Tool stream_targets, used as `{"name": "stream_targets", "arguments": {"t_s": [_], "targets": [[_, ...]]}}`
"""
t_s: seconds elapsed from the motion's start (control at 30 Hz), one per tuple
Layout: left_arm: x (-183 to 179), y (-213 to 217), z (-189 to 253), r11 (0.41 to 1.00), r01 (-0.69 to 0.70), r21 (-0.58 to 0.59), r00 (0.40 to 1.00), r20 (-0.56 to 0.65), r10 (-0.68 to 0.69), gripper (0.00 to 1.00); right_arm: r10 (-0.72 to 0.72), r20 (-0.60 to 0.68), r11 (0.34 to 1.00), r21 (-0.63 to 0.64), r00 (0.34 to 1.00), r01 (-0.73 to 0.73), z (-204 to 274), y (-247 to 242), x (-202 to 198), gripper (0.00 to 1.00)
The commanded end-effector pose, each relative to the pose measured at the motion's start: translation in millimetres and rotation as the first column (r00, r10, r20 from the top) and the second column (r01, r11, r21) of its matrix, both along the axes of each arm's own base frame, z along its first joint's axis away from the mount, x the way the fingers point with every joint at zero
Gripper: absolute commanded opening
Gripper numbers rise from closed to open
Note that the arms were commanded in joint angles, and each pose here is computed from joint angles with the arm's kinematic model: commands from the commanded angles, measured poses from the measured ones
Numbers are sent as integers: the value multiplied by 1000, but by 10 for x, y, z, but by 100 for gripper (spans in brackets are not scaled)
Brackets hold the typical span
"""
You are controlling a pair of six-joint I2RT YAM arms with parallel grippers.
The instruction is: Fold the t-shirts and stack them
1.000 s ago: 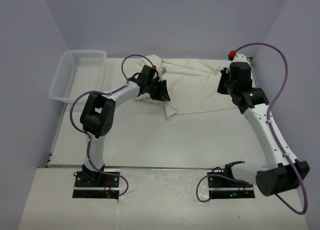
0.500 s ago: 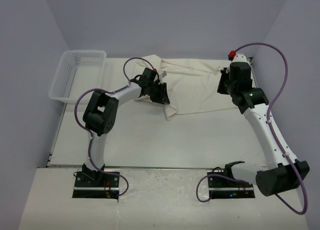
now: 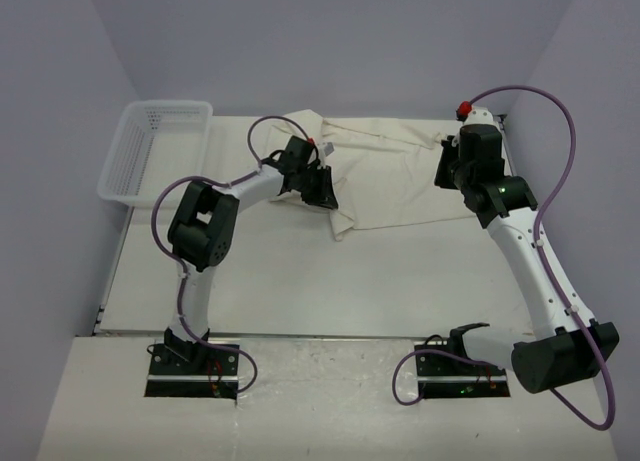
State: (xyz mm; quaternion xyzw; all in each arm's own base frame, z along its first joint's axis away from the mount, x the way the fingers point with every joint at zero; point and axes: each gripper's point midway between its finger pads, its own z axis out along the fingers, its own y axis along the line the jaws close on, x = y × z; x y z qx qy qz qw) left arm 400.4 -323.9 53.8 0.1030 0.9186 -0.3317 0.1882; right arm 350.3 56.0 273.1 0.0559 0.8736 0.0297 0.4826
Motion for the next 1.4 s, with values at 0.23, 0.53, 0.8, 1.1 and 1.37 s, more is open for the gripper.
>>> {"name": "stream_targets", "arguments": {"t_s": [0.23,0.53,0.8,1.1,1.37], "targets": [[129,-72,458,995,-48,-83,995,86,55,0,-21,-19,999,-30,1000,20,-32,-42,1,5],[-658,509,1246,962,-244,-119,938,222,265,0,-72,-110,997,5,991,73,-266,-20,14,4],[-1250,1360,2056,887,-439,-141,816,349,460,0,-172,-346,985,-52,922,165,-903,-117,85,0],[-1740,2020,2496,805,-572,-158,698,420,579,0,-162,-356,987,-38,920,159,-1027,-79,112,0],[-1752,2159,2469,793,-599,-111,675,463,574,0,-108,-408,993,5,907,120,-1291,32,-221,18]]}}
